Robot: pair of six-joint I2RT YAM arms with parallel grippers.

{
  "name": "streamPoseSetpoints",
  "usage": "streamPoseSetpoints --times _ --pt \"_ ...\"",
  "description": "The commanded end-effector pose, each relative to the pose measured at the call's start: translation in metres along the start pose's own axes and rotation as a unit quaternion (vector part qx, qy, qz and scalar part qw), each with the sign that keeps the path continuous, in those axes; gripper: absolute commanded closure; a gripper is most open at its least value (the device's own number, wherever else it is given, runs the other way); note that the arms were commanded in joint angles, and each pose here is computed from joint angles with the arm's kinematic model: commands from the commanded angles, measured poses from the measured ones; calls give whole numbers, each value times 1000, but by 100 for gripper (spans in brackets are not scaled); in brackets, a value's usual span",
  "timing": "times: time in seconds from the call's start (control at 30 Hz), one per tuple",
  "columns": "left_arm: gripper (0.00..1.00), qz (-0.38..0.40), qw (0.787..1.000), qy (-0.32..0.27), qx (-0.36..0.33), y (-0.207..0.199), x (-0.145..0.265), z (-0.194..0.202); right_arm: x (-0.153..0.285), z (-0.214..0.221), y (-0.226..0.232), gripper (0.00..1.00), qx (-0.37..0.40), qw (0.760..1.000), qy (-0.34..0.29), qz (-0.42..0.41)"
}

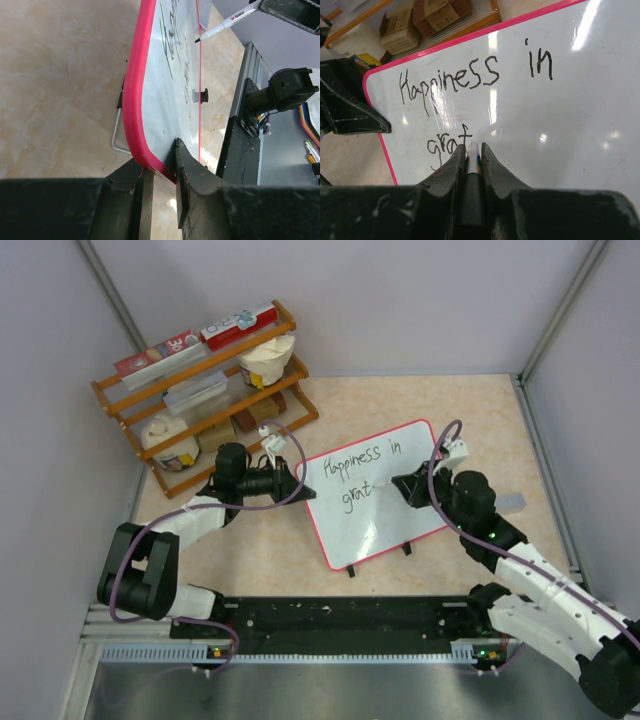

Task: Write a sentence on the whiteboard

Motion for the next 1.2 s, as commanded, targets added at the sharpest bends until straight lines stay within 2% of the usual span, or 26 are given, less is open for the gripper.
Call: streamPoseSetpoints --times 0.0,0.47,1.17 --pt "100 -13 998 27 -49 7 -4 20 1 -33 14 100 8 998 -54 -17" --pt "100 -11 998 26 -49 6 -4 20 -13 -26 5 100 5 999 -45 2" --pt "100 -14 998 26 -49 7 -4 20 1 16 -22 100 6 999 10 32"
Point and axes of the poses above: each gripper's point midway between its finger pads, its own x axis back along the fingers, its own y axis along the line the jaws close on, z = x × y, the point moved 3 cm from there along x, back along the fingers, and after that the axes turned 10 degrees about -x, right-handed, at the moved point
